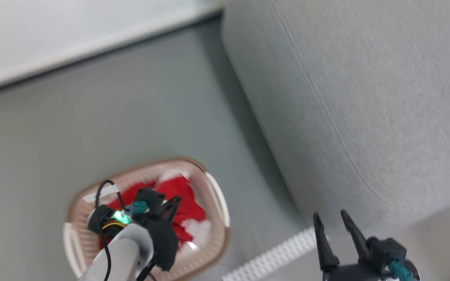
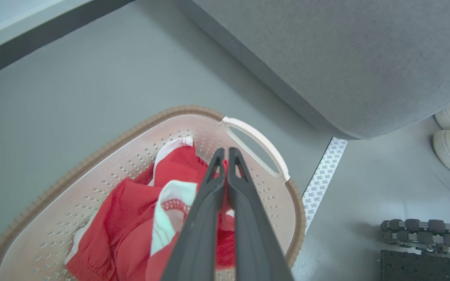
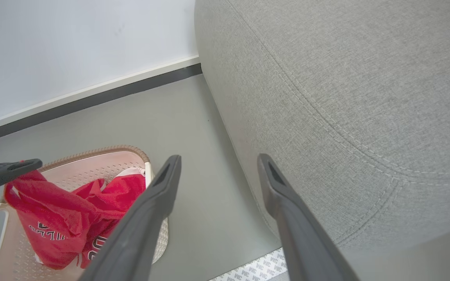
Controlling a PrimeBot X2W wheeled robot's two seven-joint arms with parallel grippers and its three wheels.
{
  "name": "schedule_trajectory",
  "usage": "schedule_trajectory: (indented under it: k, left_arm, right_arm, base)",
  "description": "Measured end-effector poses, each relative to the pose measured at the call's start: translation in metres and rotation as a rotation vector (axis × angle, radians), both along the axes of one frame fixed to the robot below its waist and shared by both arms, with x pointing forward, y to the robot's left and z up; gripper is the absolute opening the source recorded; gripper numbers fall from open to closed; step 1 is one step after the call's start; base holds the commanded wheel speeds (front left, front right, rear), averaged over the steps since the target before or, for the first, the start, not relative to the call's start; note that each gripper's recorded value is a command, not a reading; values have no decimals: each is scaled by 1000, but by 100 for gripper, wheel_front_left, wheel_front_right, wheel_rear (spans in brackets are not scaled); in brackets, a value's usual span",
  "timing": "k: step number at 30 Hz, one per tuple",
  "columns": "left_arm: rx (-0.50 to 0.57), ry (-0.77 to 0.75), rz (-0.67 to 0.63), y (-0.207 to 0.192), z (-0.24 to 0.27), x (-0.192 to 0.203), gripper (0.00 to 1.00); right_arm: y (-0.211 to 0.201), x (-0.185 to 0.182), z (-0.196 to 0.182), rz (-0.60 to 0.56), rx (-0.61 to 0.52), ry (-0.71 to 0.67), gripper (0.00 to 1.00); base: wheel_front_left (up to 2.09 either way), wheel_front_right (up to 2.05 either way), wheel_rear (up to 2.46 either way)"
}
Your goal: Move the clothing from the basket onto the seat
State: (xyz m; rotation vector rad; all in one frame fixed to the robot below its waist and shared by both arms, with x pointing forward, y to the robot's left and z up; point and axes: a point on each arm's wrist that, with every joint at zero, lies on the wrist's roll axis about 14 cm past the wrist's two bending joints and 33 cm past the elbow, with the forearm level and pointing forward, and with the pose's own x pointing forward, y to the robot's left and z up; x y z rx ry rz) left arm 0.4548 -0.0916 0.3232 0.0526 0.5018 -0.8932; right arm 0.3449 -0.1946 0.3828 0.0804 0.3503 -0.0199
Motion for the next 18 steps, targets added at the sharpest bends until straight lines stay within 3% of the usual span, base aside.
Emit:
schedule_trajectory:
  k: [11,12,18]
  left_arm:
    - [-150,-285,144,26,163,11,0]
    - [-187,-349,174,33,197,12,0]
    - [-251,-555,240,55,289,9,0]
  right_arm:
    - [64,-7,49,189,71,-132,100]
    - [76,-6,61,229,75,-169,100]
    - [107,-3,93,335,75,-253,100]
  base:
    - [0,0,0]
    - [0,0,0]
    - [0,0,0]
